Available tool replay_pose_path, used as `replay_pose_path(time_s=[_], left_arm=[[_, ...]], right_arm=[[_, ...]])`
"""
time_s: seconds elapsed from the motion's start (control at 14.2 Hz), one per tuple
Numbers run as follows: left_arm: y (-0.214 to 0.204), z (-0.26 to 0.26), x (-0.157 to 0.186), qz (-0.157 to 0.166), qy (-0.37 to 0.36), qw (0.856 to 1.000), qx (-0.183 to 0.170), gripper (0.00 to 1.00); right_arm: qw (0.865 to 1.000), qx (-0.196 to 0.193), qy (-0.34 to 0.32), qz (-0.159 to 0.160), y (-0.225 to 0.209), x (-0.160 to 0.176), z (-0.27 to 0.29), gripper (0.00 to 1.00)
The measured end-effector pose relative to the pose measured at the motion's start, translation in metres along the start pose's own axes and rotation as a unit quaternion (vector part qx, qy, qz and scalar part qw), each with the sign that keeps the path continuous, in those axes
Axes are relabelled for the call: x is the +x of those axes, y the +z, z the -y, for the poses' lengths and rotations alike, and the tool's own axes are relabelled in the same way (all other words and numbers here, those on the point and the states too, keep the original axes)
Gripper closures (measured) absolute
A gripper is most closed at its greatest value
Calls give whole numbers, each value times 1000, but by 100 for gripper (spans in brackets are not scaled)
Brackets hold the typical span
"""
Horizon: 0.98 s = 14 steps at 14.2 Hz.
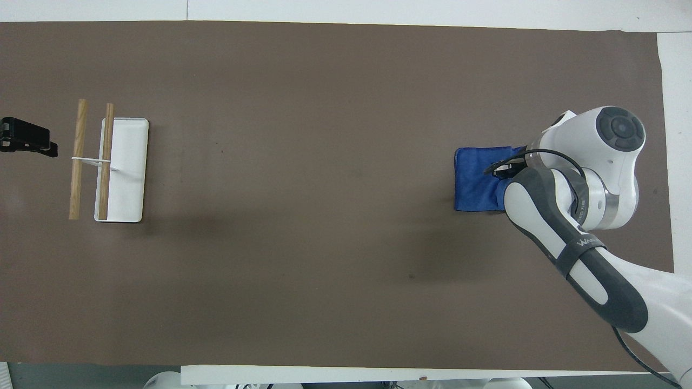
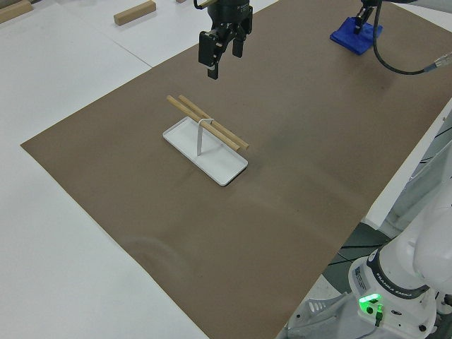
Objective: Right arm passes towel to left arm to hang
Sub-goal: 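Lift the towel with the right gripper while the left gripper reaches toward it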
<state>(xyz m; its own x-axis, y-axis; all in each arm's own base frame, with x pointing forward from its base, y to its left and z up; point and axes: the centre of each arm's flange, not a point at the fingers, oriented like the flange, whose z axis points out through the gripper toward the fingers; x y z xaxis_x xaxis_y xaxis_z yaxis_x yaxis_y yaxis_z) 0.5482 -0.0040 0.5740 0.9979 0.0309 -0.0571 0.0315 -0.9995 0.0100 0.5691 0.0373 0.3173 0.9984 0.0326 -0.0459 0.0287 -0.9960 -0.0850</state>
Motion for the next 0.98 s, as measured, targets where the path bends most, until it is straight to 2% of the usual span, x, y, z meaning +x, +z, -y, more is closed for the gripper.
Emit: replay_pose_path(time_s=[0.21, 0.35, 0.56, 0.63, 0.77, 0.98], left_arm=[[3, 6, -1, 6, -8, 1000, 0, 0], [10, 5, -5, 14, -21, 1000, 0, 0], [22, 0, -8, -3, -60, 998, -1, 0], [29, -6, -9, -12, -81, 997, -2, 0], [43, -35, -12, -25, -135, 991, -5, 0], [50, -102, -17, -48, -256, 965, -21, 0]], right_arm=[[997, 75, 24, 0, -50, 22, 54, 96], [990, 123, 69, 5, -82, 30, 99, 96], [968, 196, 157, 28, -110, 28, 172, 96], [957, 220, 185, 45, -112, 25, 192, 96], [926, 267, 252, 89, -111, 19, 222, 96], [862, 328, 353, 154, -111, 17, 244, 96]])
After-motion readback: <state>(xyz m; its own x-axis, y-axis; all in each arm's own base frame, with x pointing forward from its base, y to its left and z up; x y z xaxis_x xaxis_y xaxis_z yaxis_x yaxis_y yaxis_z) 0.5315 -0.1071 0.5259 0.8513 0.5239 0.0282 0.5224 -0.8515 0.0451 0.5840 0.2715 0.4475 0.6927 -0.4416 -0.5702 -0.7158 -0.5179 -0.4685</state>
